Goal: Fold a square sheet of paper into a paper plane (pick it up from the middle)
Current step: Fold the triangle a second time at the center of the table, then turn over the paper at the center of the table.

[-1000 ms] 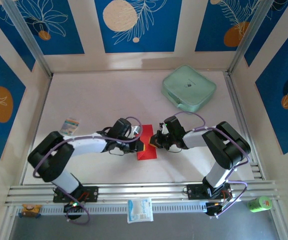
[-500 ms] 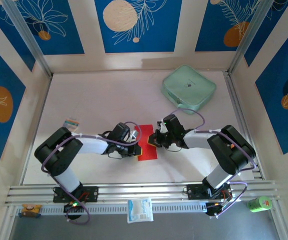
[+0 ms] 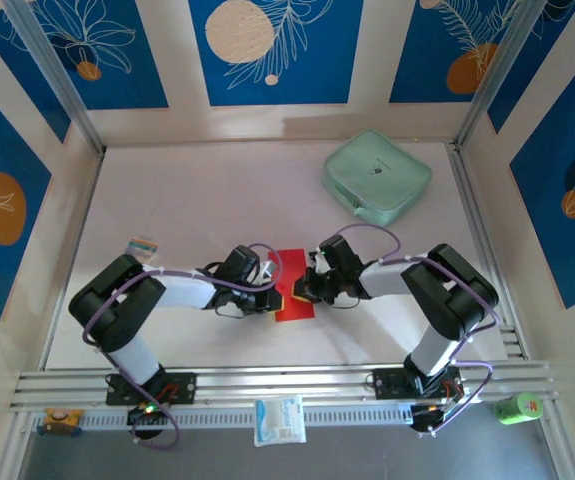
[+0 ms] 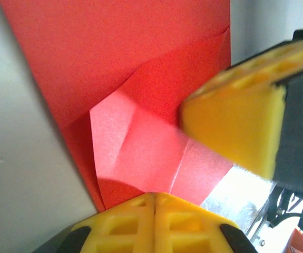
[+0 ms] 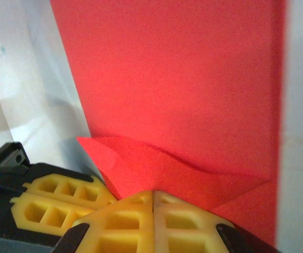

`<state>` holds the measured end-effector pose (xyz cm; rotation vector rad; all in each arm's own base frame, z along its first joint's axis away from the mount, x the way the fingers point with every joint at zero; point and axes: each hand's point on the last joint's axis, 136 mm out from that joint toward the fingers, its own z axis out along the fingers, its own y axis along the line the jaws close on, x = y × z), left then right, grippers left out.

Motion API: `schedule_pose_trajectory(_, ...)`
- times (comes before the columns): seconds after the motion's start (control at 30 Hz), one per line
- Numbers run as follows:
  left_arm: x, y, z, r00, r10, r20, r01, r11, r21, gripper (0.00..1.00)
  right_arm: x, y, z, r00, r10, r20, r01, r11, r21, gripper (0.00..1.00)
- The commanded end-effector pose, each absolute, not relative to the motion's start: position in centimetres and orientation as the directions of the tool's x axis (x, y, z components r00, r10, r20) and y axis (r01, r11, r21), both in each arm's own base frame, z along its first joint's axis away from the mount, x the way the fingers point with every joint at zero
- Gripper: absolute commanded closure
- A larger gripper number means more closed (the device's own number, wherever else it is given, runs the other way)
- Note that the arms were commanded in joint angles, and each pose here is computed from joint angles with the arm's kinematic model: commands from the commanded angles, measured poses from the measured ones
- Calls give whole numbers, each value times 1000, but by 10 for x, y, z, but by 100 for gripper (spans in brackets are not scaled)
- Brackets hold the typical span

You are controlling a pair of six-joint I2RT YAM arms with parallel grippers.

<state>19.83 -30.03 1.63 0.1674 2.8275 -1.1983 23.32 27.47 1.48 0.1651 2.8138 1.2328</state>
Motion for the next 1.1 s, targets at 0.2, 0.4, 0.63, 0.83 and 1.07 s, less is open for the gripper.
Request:
schedule_pose_trajectory(0.2, 179, -272, -20, -998, 62, -3, 51, 787, -614, 100, 264, 233, 5, -963, 268, -19, 183, 706, 685, 97)
schedule_pose_trajectory(0.4, 180, -273, -18, -998, 68, -8, 59, 787, -614, 100, 275, 217, 11, -948, 317, -35, 208, 697, 686, 97)
schedule_pose_trajectory(0.63, 192, -287, 12, -995, 62, -74, 96, 734, -672, 100, 259, 219, 41, -955, 288, -73, 159, 702, 695, 94)
schedule_pose_trajectory(0.83, 215, -303, 56, -977, 95, -189, 200, 701, -685, 92, 220, 224, 38, -963, 267, -34, 180, 734, 655, 88)
schedule_pose_trajectory(1.07, 236, -297, 50, -967, 154, -203, 249, 740, -625, 89, 187, 226, 32, -958, 287, -13, 220, 761, 611, 72)
